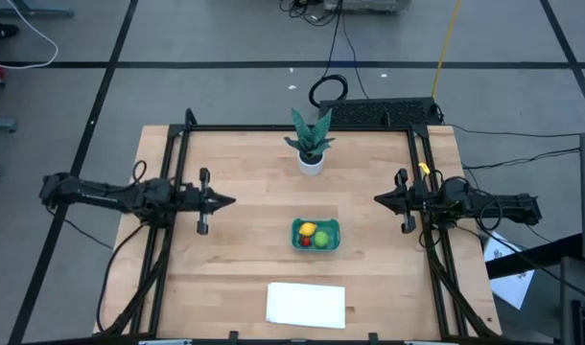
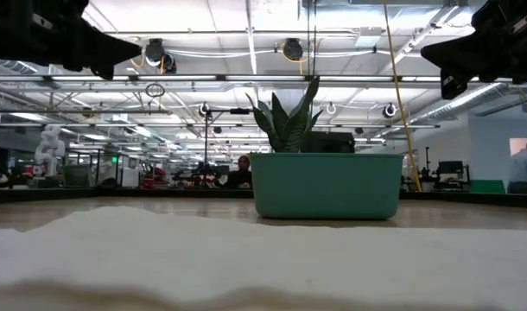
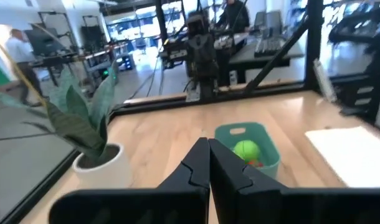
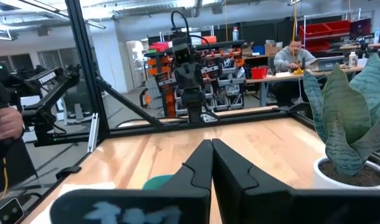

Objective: Pick and placing Produce into tupperware
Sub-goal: Return To Home Position

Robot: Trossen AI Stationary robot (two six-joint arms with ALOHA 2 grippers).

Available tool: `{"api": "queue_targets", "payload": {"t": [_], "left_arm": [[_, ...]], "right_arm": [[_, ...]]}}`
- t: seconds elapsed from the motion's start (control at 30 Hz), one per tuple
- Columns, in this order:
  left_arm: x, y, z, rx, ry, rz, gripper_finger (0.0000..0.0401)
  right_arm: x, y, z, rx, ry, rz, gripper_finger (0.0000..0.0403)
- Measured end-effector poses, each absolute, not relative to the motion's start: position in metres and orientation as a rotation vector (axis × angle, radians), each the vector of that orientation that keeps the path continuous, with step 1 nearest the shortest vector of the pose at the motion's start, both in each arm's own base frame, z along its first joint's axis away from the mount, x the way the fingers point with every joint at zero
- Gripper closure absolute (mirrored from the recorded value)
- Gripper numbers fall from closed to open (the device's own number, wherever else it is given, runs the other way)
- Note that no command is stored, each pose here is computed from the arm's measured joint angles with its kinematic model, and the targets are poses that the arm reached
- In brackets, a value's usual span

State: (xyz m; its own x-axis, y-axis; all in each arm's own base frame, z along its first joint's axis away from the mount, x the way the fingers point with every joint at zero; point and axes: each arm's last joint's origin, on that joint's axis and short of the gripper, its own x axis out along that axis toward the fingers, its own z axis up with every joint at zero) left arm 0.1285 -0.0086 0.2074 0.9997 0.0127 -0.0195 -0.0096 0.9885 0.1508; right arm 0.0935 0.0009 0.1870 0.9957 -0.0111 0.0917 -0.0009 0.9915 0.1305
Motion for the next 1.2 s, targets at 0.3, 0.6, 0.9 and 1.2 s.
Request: {"api": "queue_targets", "payload": {"t": [0.3, 0.6, 0.9, 1.2], "left_arm": [[0.117, -0.022, 0.211, 0.288, -0.007, 0.014, 0.0401], [0.100, -0.018, 0.211, 0.307, -0.020, 0.009, 0.0401], [0.092, -0.017, 0.207, 0.270, -0.002, -0.041, 0.0401], [0.098, -0.018, 0.193, 0.212, -0.094, -0.091, 0.0401]], "right_arm": [[0.093, 0.001, 0.187, 0.129, -0.093, -0.005, 0.0403], [0.093, 0.001, 0.189, 0.121, -0.113, 0.000, 0.0403], [0.093, 0.001, 0.191, 0.103, -0.132, 0.003, 0.0403], [0.093, 0.002, 0.191, 0.110, -0.129, 0.027, 0.0403]]}}
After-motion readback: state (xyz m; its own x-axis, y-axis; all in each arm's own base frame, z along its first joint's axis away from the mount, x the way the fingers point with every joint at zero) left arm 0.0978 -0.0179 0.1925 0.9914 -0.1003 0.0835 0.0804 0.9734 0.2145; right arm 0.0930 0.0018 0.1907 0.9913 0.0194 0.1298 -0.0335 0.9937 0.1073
